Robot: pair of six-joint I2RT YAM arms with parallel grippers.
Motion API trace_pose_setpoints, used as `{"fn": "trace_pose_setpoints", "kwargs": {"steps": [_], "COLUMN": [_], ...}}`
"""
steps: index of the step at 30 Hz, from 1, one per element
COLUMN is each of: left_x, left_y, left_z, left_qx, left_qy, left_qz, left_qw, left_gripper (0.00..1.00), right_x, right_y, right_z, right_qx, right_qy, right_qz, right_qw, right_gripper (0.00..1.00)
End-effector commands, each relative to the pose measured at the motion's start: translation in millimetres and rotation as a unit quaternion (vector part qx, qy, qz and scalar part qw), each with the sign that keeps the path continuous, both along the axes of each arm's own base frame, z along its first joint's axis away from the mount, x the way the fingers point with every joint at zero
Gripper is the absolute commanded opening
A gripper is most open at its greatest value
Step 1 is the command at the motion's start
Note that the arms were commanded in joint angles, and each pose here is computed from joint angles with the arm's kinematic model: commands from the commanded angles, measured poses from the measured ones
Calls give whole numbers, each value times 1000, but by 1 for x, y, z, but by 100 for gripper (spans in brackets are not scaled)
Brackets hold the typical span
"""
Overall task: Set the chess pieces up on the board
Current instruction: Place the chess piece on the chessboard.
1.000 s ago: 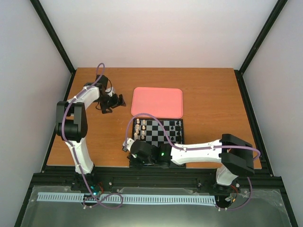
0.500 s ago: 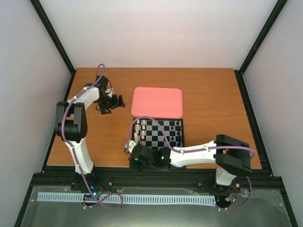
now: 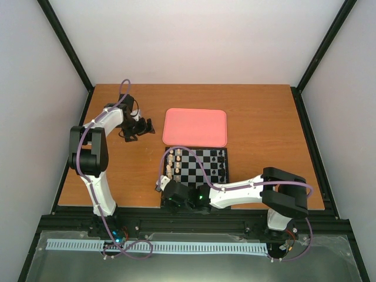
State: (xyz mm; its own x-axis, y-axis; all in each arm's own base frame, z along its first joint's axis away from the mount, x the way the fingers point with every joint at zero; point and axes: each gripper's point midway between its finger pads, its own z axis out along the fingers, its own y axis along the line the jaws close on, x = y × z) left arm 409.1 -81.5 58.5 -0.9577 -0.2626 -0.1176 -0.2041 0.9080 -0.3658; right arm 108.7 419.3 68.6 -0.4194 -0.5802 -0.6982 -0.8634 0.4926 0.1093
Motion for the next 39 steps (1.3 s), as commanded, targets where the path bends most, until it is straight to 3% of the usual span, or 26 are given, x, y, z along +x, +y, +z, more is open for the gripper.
{"fn": "trace_pose_setpoints", "kwargs": {"steps": [1, 15, 19, 39], "left_x": [4, 4, 4, 1], "left_y": [0, 0, 0, 1], "left_z": [12, 9, 10, 13], "left_qx": [5, 4, 5, 10], "left_qy": [-22, -20, -20, -21], "left_qz": [-10, -12, -12, -13], "left_qw": [1000, 1000, 1000, 1000], "left_gripper": [100, 100, 100, 100], "right_x": [0, 2, 4, 0], "right_y": [2, -2, -5, -13], "right_z": [-2, -13, -12, 6], "right_qx": [9, -8, -9, 8], "right_qy": [-7, -1, -4, -9], "right_qz": [-9, -22, -30, -20], "right_qw": [1000, 1000, 999, 1000], "right_gripper": [3, 5, 14, 31]}}
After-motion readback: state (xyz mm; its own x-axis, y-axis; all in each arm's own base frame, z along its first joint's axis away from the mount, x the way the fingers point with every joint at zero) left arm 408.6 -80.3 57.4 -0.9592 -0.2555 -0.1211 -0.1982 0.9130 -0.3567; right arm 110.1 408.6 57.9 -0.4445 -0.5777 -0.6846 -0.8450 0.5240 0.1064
